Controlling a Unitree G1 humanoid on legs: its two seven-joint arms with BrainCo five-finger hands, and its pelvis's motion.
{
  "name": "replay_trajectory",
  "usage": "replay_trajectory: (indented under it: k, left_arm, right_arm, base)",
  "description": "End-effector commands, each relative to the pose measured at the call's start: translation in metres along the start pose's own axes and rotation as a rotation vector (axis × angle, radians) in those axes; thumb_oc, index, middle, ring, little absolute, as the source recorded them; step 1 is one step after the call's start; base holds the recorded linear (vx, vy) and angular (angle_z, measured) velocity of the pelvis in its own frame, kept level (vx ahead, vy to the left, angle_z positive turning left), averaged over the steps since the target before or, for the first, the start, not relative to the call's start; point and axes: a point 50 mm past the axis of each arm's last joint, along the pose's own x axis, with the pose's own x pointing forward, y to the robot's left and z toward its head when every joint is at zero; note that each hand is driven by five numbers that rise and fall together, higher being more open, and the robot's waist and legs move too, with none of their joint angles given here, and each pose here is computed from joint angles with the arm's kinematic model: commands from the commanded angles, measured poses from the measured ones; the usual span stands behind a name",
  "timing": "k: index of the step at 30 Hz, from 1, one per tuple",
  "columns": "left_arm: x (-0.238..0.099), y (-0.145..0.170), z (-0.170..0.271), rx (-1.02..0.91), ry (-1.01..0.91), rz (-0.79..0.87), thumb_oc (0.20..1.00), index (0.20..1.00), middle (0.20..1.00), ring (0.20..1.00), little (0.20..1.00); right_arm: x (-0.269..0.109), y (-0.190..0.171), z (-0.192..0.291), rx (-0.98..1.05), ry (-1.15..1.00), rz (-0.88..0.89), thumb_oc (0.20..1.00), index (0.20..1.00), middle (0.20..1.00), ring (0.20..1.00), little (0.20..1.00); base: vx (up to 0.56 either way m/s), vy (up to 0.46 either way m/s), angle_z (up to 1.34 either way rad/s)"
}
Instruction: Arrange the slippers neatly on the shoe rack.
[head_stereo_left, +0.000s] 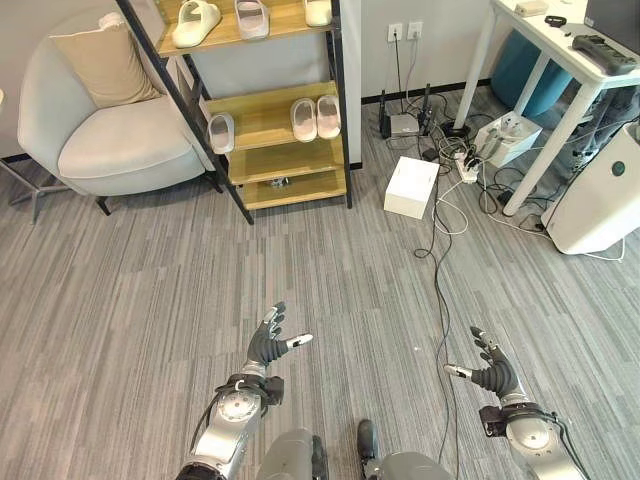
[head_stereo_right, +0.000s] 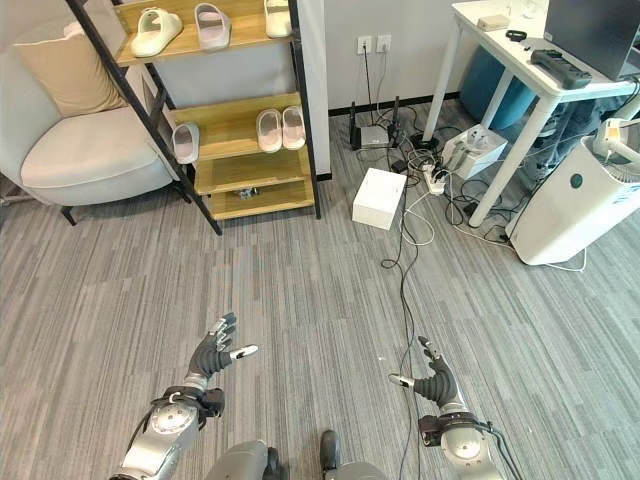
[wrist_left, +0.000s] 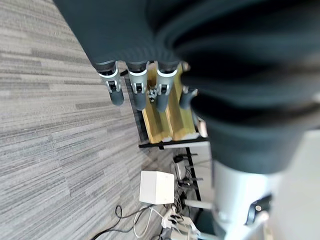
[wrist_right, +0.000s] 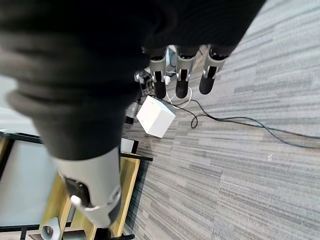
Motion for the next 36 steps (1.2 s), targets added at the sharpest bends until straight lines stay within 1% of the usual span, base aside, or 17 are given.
replay_trajectory:
  k: [1,5,10,15,18,23,30,36]
  left_arm:
    - [0.004,0.001,0.021,-0.009,-0.104,0.015,1.0,1.0,1.0,1.0,1.0]
    - [0.001,0.003,0.016,0.018,-0.092,0.02,1.0,1.0,1.0,1.0,1.0]
    - [-0.002,0.003,0.01,0.023,-0.066,0.01,1.0,1.0,1.0,1.0,1.0]
    - [0.001,0.011,0.016,0.076,-0.081,0.002,1.0,1.0,1.0,1.0,1.0]
    - [0.001,0.012,0.017,0.09,-0.089,-0.006,1.0,1.0,1.0,1.0,1.0]
    - [0.002,0.011,0.025,0.107,-0.123,-0.024,1.0,1.0,1.0,1.0,1.0]
    - [0.005,0.005,0.034,0.137,-0.166,-0.064,1.0,1.0,1.0,1.0,1.0]
    - [0.01,-0.008,0.037,0.041,-0.167,-0.078,1.0,1.0,1.0,1.0,1.0]
  right_arm:
    - [0.007,-0.016,0.016,-0.023,-0.088,-0.053,1.0,1.0,1.0,1.0,1.0]
    - [0.005,-0.014,0.011,-0.035,-0.062,-0.052,1.0,1.0,1.0,1.0,1.0]
    - [0.003,0.002,0.011,-0.038,-0.06,0.018,1.0,1.0,1.0,1.0,1.0]
    - [0.005,0.025,0.013,0.004,-0.054,0.081,1.0,1.0,1.0,1.0,1.0]
    - [0.003,0.027,0.012,0.019,-0.054,0.088,1.0,1.0,1.0,1.0,1.0]
    - [0.005,0.023,0.014,0.047,-0.054,0.071,1.0,1.0,1.0,1.0,1.0]
    - [0.005,0.019,0.014,0.03,-0.058,0.066,1.0,1.0,1.0,1.0,1.0]
    - [0.006,0.005,0.016,0.046,-0.077,0.035,1.0,1.0,1.0,1.0,1.0]
  base:
    - [0.21,0.004,0.06]
    - [0.45,0.1,0.15]
    - [0.67,0.267,-0.34]
    - [0.48,0.235,-0.1]
    - [0.3,0.085,0.16]
    - [0.24,-0.083,0.12]
    - [0.37,-0.202,0.31]
    - [0.32,-0.236,-0.01]
